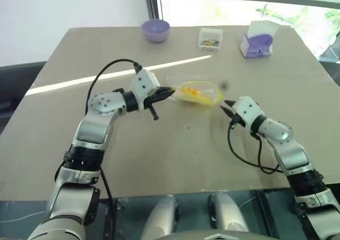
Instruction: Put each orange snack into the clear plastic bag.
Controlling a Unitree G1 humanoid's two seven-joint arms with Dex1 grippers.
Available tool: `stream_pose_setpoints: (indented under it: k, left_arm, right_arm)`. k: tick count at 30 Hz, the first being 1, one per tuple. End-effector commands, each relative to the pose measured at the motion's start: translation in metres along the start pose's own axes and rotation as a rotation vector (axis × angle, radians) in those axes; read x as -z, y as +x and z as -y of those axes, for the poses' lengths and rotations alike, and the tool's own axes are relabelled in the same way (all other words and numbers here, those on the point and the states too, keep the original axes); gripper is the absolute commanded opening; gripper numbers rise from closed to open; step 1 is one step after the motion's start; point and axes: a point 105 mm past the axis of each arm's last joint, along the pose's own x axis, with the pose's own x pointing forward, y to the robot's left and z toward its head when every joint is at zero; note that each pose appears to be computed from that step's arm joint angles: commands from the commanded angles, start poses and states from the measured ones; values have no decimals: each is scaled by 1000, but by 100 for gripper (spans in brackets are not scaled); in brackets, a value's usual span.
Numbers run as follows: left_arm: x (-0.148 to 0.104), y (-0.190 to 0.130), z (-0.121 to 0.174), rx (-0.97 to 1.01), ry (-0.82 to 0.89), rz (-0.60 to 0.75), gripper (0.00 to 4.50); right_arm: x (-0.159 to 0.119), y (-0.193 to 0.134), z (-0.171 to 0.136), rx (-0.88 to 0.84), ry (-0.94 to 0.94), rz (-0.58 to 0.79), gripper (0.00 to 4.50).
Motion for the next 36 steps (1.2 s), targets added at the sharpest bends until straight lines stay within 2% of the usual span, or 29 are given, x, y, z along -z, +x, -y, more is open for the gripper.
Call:
stream_pose_setpoints:
  k: [1, 15, 24, 30, 36]
  left_arm:
    - [-13, -4, -4, -11, 32, 38, 0]
    - [-5, -12, 1, -12, 57, 5, 0]
    - [-3, -13, 5, -11, 70, 0, 0]
    - [-3, -14, 8, -9, 75, -4, 0]
    - [-3, -15, 10, -7, 77, -2, 0]
  right_arm:
    - [-18, 5, 9, 32, -17, 79, 98]
    - [-23, 2, 18, 18, -20, 116, 98]
    - [-19, -24, 22, -72, 340, 91, 98]
    - [-40, -20, 23, -96, 430, 144, 98]
    - [-44, -8, 12, -125, 432, 131, 98]
